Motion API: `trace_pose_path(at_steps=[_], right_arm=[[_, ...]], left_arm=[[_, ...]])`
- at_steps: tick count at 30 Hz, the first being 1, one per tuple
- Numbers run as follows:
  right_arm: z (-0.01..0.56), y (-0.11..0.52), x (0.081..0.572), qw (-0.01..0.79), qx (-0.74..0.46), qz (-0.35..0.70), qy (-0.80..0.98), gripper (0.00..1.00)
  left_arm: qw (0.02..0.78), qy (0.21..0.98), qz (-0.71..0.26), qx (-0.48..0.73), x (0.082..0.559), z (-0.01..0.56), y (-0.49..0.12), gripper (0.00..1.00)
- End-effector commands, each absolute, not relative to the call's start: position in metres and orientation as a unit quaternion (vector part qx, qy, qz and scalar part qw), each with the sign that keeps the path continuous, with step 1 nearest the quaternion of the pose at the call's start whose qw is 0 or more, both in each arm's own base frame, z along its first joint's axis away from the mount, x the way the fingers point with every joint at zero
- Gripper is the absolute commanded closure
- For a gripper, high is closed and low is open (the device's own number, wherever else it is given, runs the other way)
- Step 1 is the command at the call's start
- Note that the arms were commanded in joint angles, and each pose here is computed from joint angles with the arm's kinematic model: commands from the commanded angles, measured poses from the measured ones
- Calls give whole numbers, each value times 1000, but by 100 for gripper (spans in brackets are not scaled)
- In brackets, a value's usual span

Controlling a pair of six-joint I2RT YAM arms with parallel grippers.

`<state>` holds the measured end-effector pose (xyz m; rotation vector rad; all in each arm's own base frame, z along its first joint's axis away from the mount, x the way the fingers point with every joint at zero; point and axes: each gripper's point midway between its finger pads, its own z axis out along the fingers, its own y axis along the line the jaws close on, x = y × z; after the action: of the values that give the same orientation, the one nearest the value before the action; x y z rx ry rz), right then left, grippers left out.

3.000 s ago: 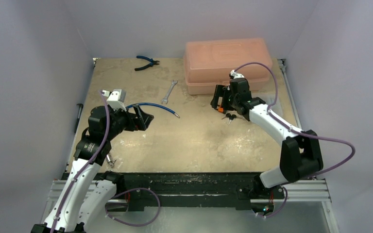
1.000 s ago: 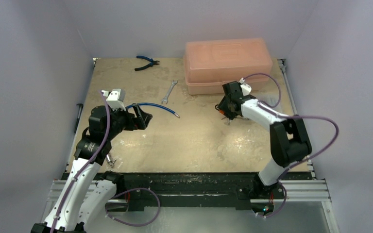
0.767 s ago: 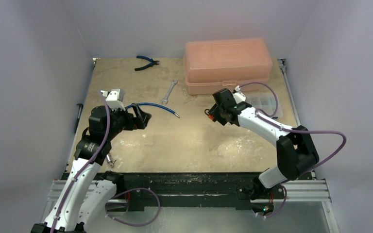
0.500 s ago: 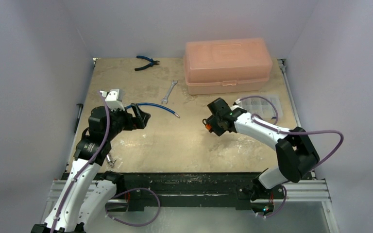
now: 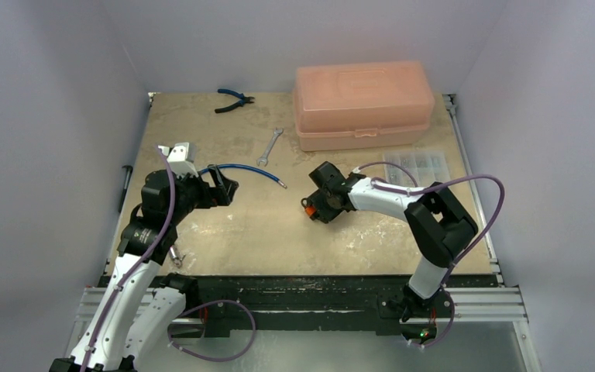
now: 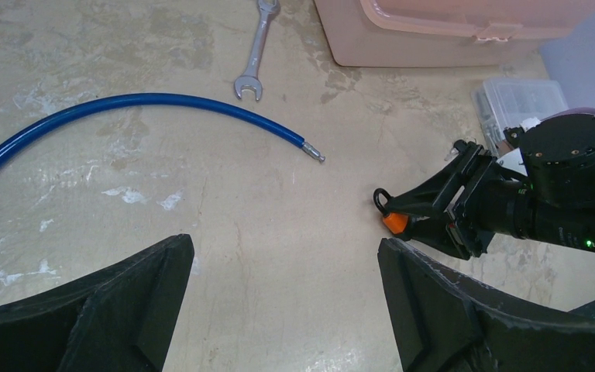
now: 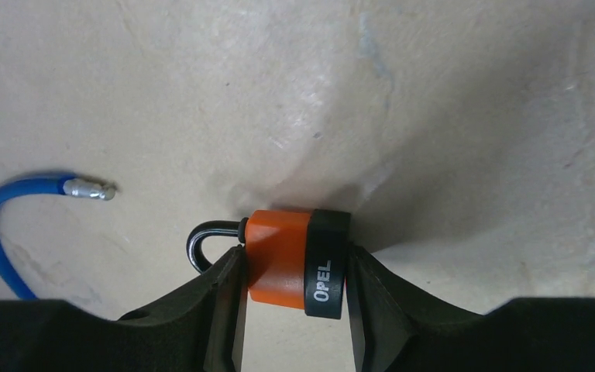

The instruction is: Unlock with the key

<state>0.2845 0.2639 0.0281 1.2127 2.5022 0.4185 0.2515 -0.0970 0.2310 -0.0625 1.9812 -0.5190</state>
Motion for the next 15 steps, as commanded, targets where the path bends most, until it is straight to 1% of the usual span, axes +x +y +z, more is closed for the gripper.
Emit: trace_pose_path(at_steps=[1,6,7,11,15], right_arm=[[46,292,297,157,421,209,869,47],[60,301,301,167,387,237,875,3],[64,302,302,174,375,239,878,1],[76,289,302,209,327,213,897,1],[86,261,302,273,271,182,905,10]], left_arm=[[540,814,-211,-22,253,245,-94,3],[540,815,-210,-23,253,245,-94,4],[540,815,-210,-23,253,245,-94,4],[539,816,-208,-23,253,244,-94,4],[538,817,-207,-24,254,243,-93,4]])
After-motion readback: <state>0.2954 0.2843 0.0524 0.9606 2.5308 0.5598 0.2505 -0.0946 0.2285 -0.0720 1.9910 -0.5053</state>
